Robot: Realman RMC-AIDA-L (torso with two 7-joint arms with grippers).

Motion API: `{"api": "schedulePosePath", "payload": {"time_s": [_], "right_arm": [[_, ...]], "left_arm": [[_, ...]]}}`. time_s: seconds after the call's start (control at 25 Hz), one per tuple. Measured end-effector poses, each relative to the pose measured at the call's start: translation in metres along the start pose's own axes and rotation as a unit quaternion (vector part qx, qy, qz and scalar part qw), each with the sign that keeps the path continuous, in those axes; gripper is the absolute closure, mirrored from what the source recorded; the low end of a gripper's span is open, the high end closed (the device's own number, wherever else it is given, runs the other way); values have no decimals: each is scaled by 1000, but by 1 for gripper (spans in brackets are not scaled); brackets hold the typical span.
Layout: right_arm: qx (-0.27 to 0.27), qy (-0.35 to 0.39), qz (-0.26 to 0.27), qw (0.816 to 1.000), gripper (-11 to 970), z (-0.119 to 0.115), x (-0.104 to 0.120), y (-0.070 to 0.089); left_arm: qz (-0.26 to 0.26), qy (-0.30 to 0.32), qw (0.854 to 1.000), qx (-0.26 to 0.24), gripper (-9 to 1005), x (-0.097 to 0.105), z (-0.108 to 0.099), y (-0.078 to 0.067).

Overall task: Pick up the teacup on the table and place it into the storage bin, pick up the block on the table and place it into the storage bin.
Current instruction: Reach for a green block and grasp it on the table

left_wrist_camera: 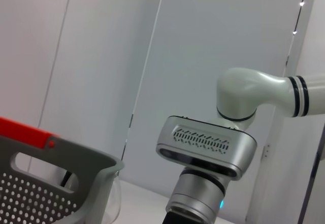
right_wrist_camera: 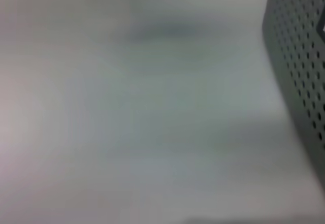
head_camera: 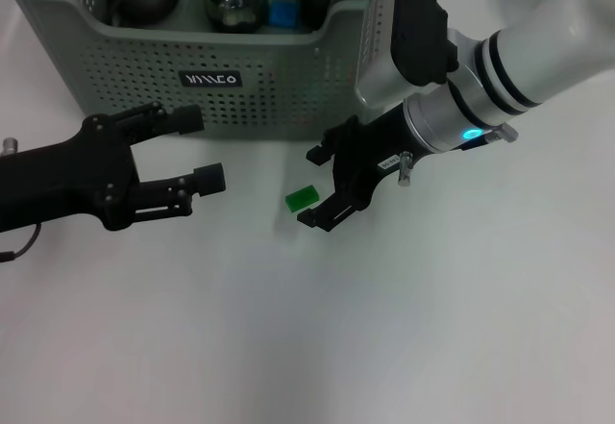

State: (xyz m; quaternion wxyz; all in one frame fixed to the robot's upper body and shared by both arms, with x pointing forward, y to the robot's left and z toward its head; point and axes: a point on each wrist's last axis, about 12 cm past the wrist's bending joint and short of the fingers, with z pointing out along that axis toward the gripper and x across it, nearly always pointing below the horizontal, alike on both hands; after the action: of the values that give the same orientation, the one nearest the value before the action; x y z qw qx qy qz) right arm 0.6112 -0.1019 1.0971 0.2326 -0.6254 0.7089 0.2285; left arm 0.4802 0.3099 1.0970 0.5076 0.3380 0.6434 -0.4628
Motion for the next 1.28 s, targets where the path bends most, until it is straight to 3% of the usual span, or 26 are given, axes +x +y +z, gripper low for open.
{"api": "schedulePosePath", "payload": {"time_s": [1.28], "right_arm": [[35,-18,44,998,141,22,12,6]], "left_arm": [[4,0,1000,-1,165,-3,5,3]]}}
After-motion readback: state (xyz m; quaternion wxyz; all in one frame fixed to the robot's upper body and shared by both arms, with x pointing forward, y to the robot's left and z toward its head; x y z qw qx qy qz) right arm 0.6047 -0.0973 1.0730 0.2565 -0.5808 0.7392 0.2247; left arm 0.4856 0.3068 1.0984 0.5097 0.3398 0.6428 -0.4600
